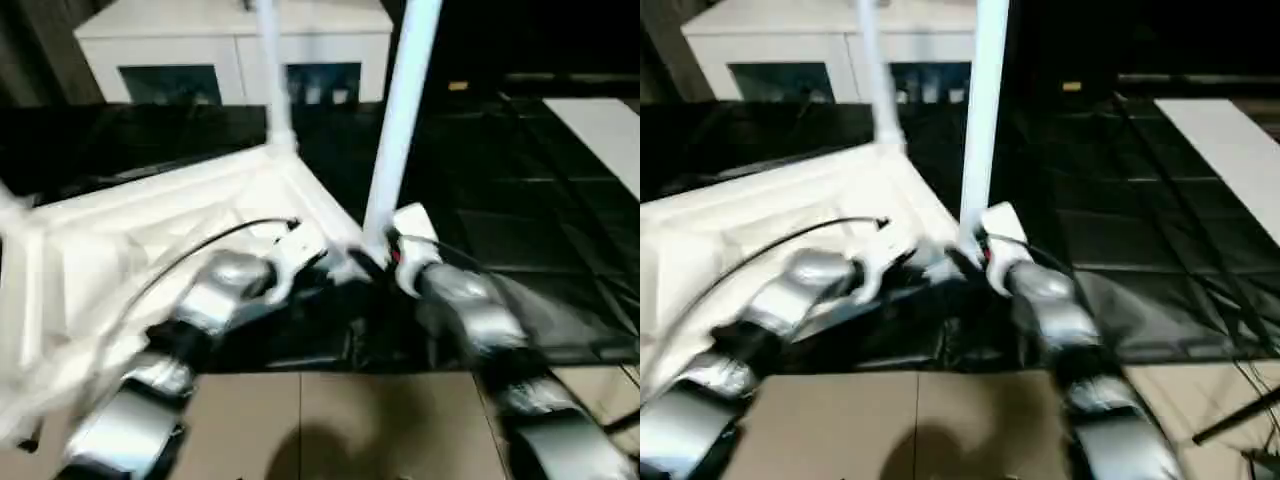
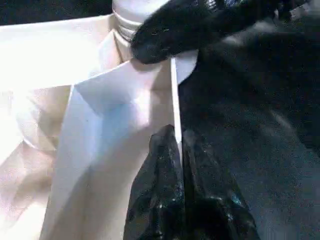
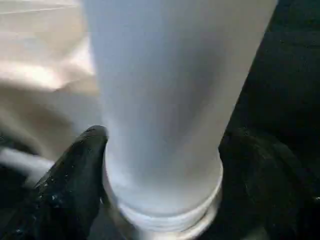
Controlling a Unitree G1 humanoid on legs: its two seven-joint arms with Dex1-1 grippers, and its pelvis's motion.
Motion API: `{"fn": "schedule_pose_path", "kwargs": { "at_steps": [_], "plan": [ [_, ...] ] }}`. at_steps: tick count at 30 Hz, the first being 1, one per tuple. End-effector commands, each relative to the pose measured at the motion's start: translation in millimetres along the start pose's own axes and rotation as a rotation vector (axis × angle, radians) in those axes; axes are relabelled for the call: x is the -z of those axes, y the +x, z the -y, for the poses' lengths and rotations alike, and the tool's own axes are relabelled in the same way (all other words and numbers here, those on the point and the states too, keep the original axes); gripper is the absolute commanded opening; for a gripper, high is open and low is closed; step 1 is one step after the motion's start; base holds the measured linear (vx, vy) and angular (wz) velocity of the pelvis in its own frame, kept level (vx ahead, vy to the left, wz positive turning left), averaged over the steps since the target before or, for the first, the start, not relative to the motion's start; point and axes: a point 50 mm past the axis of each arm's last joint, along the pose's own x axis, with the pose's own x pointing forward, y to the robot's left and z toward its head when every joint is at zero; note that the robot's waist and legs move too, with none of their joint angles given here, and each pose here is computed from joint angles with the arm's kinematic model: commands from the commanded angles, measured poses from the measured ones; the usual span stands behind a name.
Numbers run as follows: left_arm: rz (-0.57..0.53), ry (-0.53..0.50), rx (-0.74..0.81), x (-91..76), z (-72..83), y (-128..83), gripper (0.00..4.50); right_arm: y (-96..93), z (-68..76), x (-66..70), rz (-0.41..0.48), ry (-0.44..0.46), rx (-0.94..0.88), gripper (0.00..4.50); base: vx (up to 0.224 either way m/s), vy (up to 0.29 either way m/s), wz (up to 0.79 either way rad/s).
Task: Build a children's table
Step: Rotate leg to tighten
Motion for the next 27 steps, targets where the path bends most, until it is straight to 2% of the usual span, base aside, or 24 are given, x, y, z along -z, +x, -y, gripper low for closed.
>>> {"fn": "schedule_pose_path", "kwargs": {
  "at_steps": [1, 4, 10, 17, 23, 27],
  "plan": [
    [0.003, 0.010, 0.161, 6.2, 15.6, 0, 0.00, -8.2, -5.6, -3.0, 0.010, -0.034, -0.147, 4.01, 0.000, 0.000, 0.00],
    [-0.031, 0.011, 0.215, 10.1, 16.0, -14, 0.00, -23.9, -8.1, -0.8, -0.008, -0.059, -0.306, 4.01, 0.000, 0.000, 0.00],
    [-0.040, 0.001, 0.242, 13.3, 15.6, -28, 0.00, -34.6, -12.9, -4.0, -0.025, -0.071, -0.447, 4.01, 0.000, 0.000, 0.00],
    [-0.040, -0.008, 0.239, 14.5, 16.7, -32, 0.00, -33.2, -12.3, 1.3, -0.072, -0.109, -0.459, 4.01, 0.000, 0.000, 0.00],
    [-0.036, -0.009, 0.235, 13.6, 17.3, -32, 0.00, -31.8, -13.7, 2.1, -0.089, -0.119, -0.461, 3.34, 0.000, 0.000, 0.00],
    [-0.035, -0.009, 0.233, 13.2, 17.3, -33, 0.00, -31.3, -14.1, 1.6, -0.085, -0.117, -0.462, 3.11, 0.000, 0.000, 0.00]
  ]
}}
